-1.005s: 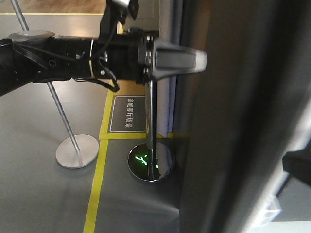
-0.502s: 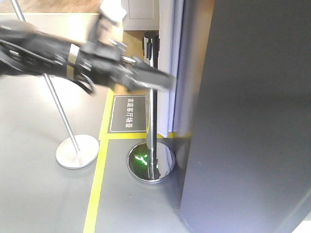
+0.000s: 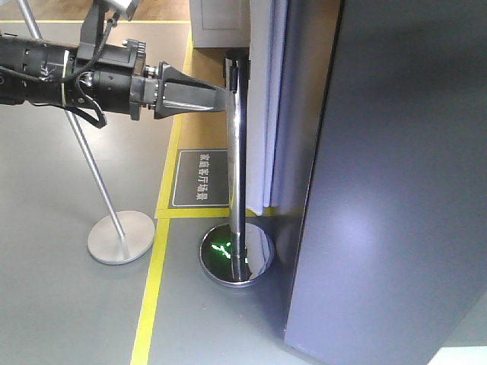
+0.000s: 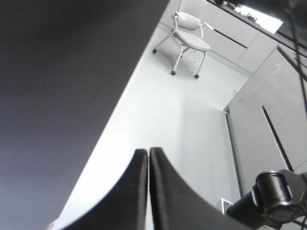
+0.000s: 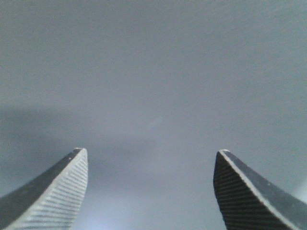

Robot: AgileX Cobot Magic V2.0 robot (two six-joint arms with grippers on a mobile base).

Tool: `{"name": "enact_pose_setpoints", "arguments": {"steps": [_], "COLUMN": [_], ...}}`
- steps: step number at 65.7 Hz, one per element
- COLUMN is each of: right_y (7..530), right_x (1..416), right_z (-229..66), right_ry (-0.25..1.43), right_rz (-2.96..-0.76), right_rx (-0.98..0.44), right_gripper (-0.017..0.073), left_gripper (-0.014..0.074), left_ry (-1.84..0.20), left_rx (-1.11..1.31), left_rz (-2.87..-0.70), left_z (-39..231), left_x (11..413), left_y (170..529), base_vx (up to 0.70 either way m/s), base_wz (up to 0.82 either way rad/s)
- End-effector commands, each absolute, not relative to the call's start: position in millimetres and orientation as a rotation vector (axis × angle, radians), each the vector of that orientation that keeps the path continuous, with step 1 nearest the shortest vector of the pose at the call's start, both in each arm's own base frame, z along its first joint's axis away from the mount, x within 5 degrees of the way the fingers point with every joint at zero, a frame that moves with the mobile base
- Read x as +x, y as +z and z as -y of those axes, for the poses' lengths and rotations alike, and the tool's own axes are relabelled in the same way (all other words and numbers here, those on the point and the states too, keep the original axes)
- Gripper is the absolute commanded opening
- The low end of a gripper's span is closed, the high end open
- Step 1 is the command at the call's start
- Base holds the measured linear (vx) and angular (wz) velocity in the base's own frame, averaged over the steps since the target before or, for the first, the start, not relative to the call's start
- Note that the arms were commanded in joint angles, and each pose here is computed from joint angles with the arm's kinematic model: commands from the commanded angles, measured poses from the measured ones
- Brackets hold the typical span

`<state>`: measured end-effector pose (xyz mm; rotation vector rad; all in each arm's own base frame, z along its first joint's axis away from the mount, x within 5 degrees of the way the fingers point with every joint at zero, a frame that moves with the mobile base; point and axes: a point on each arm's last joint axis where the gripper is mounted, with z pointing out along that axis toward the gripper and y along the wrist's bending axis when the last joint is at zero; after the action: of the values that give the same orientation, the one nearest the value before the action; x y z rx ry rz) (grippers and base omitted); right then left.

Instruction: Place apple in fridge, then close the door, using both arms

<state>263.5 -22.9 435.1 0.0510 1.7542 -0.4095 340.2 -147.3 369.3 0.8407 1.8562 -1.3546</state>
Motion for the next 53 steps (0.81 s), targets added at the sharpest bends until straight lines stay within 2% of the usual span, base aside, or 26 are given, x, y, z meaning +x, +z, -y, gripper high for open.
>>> {"name": "enact_pose_setpoints", "arguments": {"steps": [1,11,20,40,53], "right_y": [455.3,451.9,444.7,423.2,413.0], "right_x": [278.6,312.6,337.4,368.6,382.1], "right_z": [29.8,32.4,41.3,86.6,99.8], "right_ry": [-0.463,-0.508,-0.527,-0.430,-0.325], "right_rz": [-1.675,-1.679,-1.705,-1.685,-1.653], "right_rx": [0.122,0.138,0.207,0.300,0.240], "right_gripper": [0.0537,0.0537,0.0536,0.0526,0.0475], "left_gripper": [-0.0008,-0.0008,-0.0008,-0.0008,-0.0008], "left_ry": [-1.403,-1.403,-1.403,-1.402,-1.393], "left_rx": [1.024,1.024,1.024,1.023,1.013], "left_rz": [-1.804,-1.804,-1.804,-1.804,-1.805], "left_z": [145.2,145.2,145.2,145.3,145.2], "left_x": [313.9,313.9,313.9,314.0,315.0], "left_y": [392.5,392.5,392.5,392.6,392.6], "base_vx": [0.00,0.00,0.00,0.00,0.00], "base_wz": [0.00,0.00,0.00,0.00,0.01]}}
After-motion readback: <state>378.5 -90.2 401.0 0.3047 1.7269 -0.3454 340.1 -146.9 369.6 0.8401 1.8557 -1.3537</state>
